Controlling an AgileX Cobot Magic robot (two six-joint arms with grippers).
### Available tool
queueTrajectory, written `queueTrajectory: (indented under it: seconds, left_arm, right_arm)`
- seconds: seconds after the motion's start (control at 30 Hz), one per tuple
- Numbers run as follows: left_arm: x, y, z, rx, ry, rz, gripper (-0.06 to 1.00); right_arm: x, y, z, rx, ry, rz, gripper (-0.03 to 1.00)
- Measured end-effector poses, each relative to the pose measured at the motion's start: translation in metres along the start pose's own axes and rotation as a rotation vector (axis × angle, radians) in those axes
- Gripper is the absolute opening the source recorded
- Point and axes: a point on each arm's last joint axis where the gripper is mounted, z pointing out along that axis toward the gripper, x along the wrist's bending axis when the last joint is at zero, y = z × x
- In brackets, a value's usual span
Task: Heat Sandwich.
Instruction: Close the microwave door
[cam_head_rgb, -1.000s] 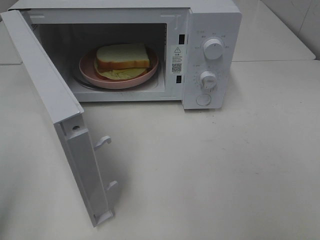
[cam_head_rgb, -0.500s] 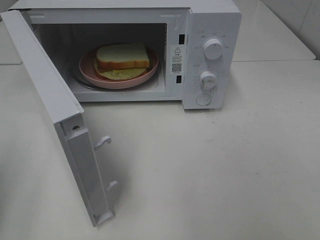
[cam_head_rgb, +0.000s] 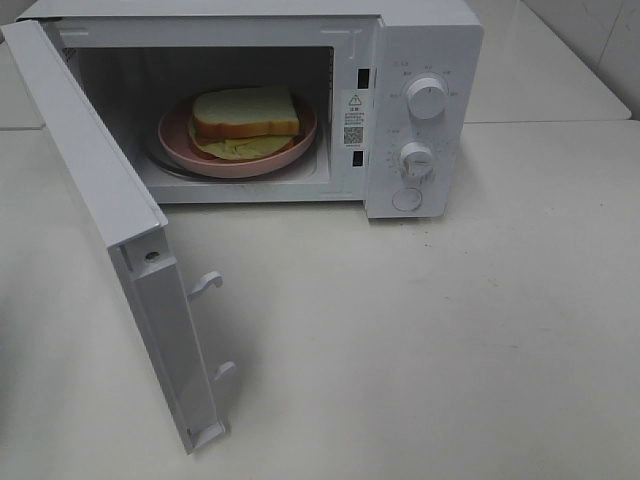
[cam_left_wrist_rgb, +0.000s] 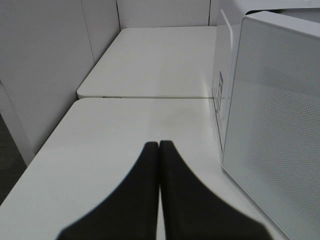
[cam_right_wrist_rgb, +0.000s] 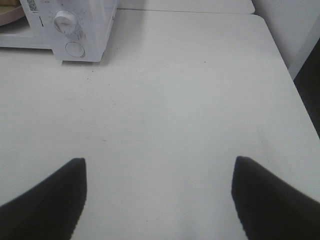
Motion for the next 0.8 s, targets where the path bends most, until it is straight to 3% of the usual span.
queueTrajectory:
  seconds: [0.2,0.5,0.8]
  left_arm:
    - [-0.005,-0.008,0.015,0.033,-0.047,-0.008,0.0]
    - [-0.023,-0.013,0.034,-0.045,-0.238,-0.005,0.0]
    - [-0.047,-0.014,0.044,-0.055,-0.394,0.03,0.0]
  right_arm:
    - [0.0,0.0,0.0,0.0,0.0,0.0,0.77]
    - [0.0,0.0,0.0,0.0,0.0,0.0,0.77]
    - [0.0,0.0,0.0,0.0,0.0,0.0,0.77]
